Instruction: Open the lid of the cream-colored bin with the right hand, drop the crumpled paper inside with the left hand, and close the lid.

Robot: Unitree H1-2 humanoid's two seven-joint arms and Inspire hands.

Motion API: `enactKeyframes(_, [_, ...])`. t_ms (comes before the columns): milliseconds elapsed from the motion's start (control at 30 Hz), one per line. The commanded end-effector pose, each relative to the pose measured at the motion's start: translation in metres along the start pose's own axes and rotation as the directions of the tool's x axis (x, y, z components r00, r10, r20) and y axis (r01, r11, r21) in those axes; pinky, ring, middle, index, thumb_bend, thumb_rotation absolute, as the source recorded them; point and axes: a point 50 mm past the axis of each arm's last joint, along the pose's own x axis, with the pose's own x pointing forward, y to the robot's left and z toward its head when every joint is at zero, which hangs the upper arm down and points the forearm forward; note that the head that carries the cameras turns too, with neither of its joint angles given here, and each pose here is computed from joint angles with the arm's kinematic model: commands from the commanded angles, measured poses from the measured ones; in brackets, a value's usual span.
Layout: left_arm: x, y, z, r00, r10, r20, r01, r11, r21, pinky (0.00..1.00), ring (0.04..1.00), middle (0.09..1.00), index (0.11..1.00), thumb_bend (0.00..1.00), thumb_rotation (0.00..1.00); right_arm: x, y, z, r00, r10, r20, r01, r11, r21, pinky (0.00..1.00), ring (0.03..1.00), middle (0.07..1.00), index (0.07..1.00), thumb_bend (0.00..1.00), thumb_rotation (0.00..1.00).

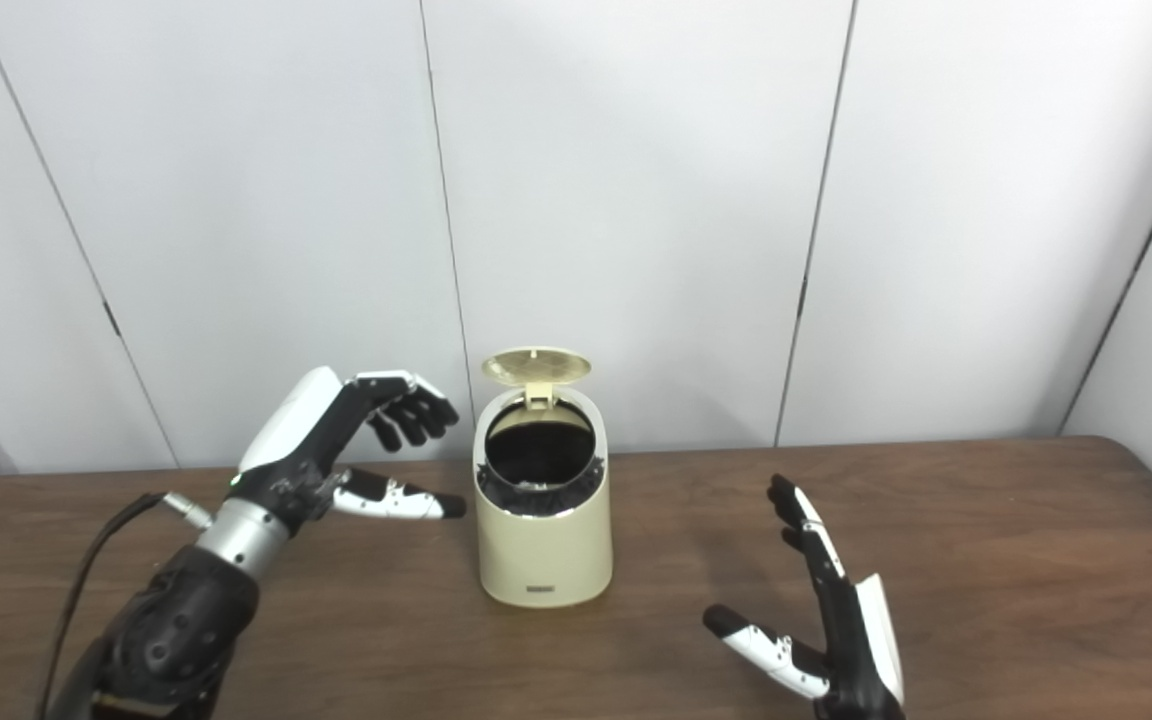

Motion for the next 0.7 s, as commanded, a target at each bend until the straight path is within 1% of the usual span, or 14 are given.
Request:
enactKeyframes(0, [-0.004, 0.025, 0.008, 0.996, 0.068, 0.055, -0.068, 0.998, 0.014, 0.46, 0.533, 0.57, 0.584, 1.0, 0.17, -0.015, 0.005, -0.013, 0.999, 0.028, -0.038, -0.028, 1.0, -0.002, 0.86, 0.903, 0.904, 0.917, 0.96, 0.72])
enactKeyframes(67, [-0.015, 0.027, 0.002, 0.994, 0.096, 0.046, -0.096, 0.995, -0.012, 0.46, 0.53, 0.569, 0.582, 1.0, 0.19, -0.015, 0.005, -0.013, 0.999, 0.027, -0.04, -0.027, 1.0, -0.002, 0.86, 0.902, 0.903, 0.916, 0.96, 0.72])
enactKeyframes(133, [-0.024, 0.028, -0.004, 0.992, 0.119, 0.04, -0.117, 0.992, -0.038, 0.48, 0.555, 0.58, 0.582, 0.99, 0.22, -0.015, 0.004, -0.013, 0.999, 0.027, -0.042, -0.027, 1.0, 0.001, 0.87, 0.902, 0.903, 0.917, 0.95, 0.71])
enactKeyframes(167, [-0.032, 0.026, -0.012, 0.991, 0.132, 0.029, -0.13, 0.989, -0.071, 0.49, 0.561, 0.583, 0.584, 0.99, 0.22, -0.015, 0.004, -0.013, 0.999, 0.026, -0.042, -0.026, 1.0, 0.002, 0.87, 0.902, 0.903, 0.917, 0.95, 0.71])
enactKeyframes(233, [-0.046, 0.023, -0.027, 0.989, 0.149, 0.012, -0.146, 0.98, -0.132, 0.58, 0.664, 0.68, 0.666, 0.95, 0.22, -0.015, 0.002, -0.013, 0.999, 0.025, -0.044, -0.025, 1.0, 0.0, 0.86, 0.902, 0.902, 0.915, 0.95, 0.72])
enactKeyframes(300, [-0.059, 0.019, -0.039, 0.986, 0.167, 0.001, -0.164, 0.969, -0.185, 0.62, 0.71, 0.723, 0.704, 0.95, 0.22, -0.015, 0.001, -0.013, 0.999, 0.024, -0.042, -0.025, 1.0, -0.006, 0.86, 0.901, 0.9, 0.916, 0.95, 0.72])
enactKeyframes(367, [-0.074, 0.013, -0.052, 0.982, 0.186, -0.025, -0.186, 0.952, -0.241, 0.67, 0.757, 0.765, 0.743, 0.96, 0.24, -0.015, 0.0, -0.013, 0.999, 0.022, -0.043, -0.022, 1.0, -0.005, 0.86, 0.901, 0.9, 0.918, 0.95, 0.73])
enactKeyframes(467, [-0.099, 0.003, -0.07, 0.977, 0.206, -0.063, -0.215, 0.931, -0.293, 0.69, 0.768, 0.782, 0.756, 0.95, 0.28, -0.014, -0.003, -0.013, 0.999, 0.022, -0.046, -0.022, 1.0, -0.002, 0.85, 0.902, 0.903, 0.921, 0.94, 0.72])
enactKeyframes(533, [-0.113, -0.002, -0.079, 0.973, 0.213, -0.09, -0.231, 0.919, -0.321, 0.69, 0.762, 0.78, 0.756, 0.95, 0.28, -0.014, -0.005, -0.014, 0.999, 0.023, -0.043, -0.023, 1.0, -0.004, 0.85, 0.897, 0.901, 0.922, 0.93, 0.72])
enactKeyframes(600, [-0.124, -0.005, -0.084, 0.969, 0.219, -0.112, -0.244, 0.913, -0.328, 0.7, 0.761, 0.779, 0.759, 0.94, 0.29, -0.014, -0.007, -0.016, 0.999, 0.022, -0.048, -0.022, 1.0, -0.002, 0.85, 0.896, 0.901, 0.924, 0.94, 0.72])
enactKeyframes(667, [-0.13, -0.007, -0.086, 0.966, 0.226, -0.126, -0.256, 0.908, -0.331, 0.71, 0.774, 0.783, 0.765, 0.91, 0.28, -0.014, -0.008, -0.017, 0.999, 0.02, -0.051, -0.021, 1.0, -0.004, 0.85, 0.897, 0.901, 0.924, 0.94, 0.71])
